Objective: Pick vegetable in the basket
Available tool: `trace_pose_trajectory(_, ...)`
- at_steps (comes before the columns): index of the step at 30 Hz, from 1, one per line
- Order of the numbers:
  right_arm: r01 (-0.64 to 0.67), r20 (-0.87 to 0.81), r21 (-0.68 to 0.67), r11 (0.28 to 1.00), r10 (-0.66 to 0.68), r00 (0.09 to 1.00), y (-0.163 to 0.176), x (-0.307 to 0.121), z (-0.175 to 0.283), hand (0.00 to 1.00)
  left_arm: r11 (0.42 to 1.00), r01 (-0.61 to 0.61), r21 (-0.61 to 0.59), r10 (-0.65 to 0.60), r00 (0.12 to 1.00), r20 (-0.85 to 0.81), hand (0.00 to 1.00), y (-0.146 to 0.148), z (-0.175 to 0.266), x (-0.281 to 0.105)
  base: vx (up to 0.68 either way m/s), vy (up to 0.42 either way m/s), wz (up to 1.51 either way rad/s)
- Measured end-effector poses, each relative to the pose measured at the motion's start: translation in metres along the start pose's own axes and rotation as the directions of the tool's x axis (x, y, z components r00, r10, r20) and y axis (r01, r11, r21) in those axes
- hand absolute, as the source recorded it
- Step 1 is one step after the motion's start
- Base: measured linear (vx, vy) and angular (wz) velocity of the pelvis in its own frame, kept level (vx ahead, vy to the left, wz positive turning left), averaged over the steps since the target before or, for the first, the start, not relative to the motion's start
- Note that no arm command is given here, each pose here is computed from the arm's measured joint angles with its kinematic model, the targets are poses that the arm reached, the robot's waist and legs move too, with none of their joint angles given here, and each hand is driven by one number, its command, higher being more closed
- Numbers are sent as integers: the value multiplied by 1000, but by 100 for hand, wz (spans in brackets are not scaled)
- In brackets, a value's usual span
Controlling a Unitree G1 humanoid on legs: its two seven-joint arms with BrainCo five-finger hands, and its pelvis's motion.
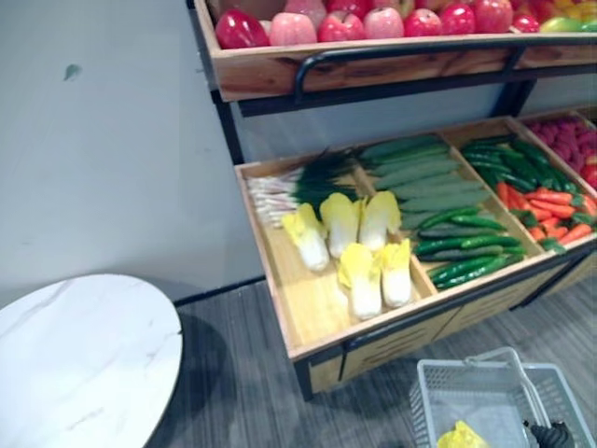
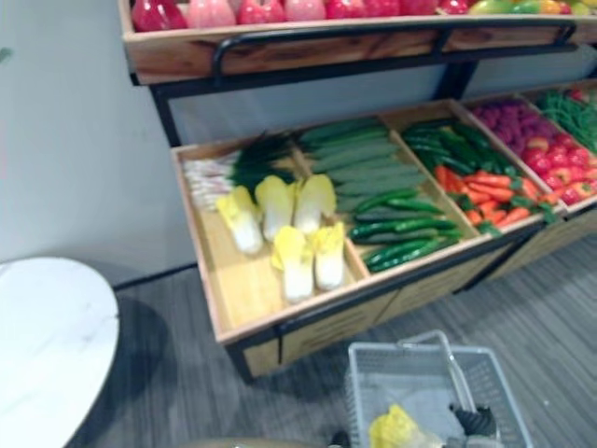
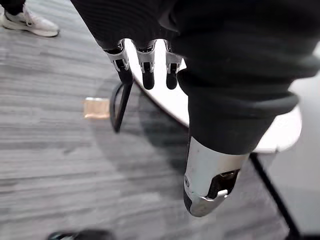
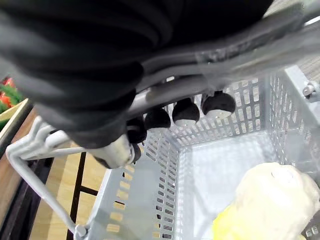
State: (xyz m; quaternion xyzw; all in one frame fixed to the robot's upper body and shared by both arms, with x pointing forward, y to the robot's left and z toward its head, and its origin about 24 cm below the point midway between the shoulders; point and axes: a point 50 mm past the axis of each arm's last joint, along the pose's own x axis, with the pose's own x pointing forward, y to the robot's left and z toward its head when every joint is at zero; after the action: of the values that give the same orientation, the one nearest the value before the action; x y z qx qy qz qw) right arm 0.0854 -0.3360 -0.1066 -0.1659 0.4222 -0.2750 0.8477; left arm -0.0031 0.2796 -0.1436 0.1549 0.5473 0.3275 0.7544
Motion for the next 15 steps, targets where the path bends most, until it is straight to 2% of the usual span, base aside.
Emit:
trace_pose_trajectory(3,-1,-3,0,1000,1,1000,1,0,0,100,991,112,79,-111,994,-11,0,-13,-5,-3,12,-1,-39)
trace_pose_trajectory(10,15,-22,-2,1000,-15,1000,-1,-1,-4,100,937,273,217,-293,954,69,0,-40,11,-10,21,23,-39)
trace_pose_trajectory(15,-6,-7,17,1000,7,1000,10,-3,-2,100,888,291,356,-367,915,167,0,-55,42,-9,-105,155,-57)
